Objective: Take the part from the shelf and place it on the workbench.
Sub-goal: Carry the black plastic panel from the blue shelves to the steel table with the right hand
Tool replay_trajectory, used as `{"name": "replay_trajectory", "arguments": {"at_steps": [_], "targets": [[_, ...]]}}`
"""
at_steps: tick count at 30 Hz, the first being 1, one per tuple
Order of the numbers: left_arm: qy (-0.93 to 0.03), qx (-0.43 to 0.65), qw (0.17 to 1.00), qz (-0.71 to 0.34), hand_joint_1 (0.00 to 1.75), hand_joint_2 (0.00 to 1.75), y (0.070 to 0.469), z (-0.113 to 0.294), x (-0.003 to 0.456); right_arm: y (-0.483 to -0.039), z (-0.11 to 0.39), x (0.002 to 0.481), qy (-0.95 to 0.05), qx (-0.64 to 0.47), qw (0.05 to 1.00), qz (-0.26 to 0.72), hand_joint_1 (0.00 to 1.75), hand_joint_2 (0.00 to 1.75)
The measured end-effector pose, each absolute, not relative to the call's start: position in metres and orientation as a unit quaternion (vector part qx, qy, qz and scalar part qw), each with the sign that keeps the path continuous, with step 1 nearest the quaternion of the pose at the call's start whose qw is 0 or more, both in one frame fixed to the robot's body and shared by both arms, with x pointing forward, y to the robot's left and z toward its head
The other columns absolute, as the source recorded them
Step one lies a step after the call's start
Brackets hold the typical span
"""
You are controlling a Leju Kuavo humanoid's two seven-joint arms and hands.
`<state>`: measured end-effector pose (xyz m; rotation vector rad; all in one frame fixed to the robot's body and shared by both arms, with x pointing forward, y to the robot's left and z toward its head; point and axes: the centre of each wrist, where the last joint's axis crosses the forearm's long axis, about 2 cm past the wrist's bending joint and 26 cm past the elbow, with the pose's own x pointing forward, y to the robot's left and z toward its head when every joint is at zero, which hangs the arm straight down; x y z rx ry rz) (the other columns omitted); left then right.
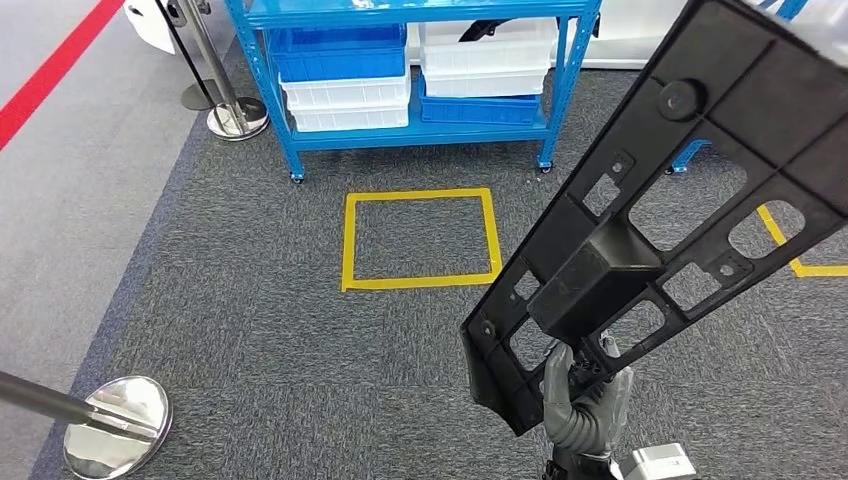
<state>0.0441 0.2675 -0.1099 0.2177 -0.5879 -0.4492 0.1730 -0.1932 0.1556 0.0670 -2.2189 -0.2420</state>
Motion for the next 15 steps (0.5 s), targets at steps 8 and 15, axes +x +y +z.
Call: {"name": "replay_trajectory", "arguments": {"at_steps": [8,15], "targets": [[-0.278,0.112,0.93,-0.215,0.0,1.75,0.2688,-0.1101,0.0418,-0.1941,0.1507,0.1687,-0.89,-0.009,0.445,-0.096,1.75,1.75],[-0.276,0.111,0.93,-0.217,0.0,1.75,0.2683,-0.1103,0.0403,-0.1948,0.1474,0.1666,-0.885,-0.018,0.454,-0.1,1.75,1.75]]}}
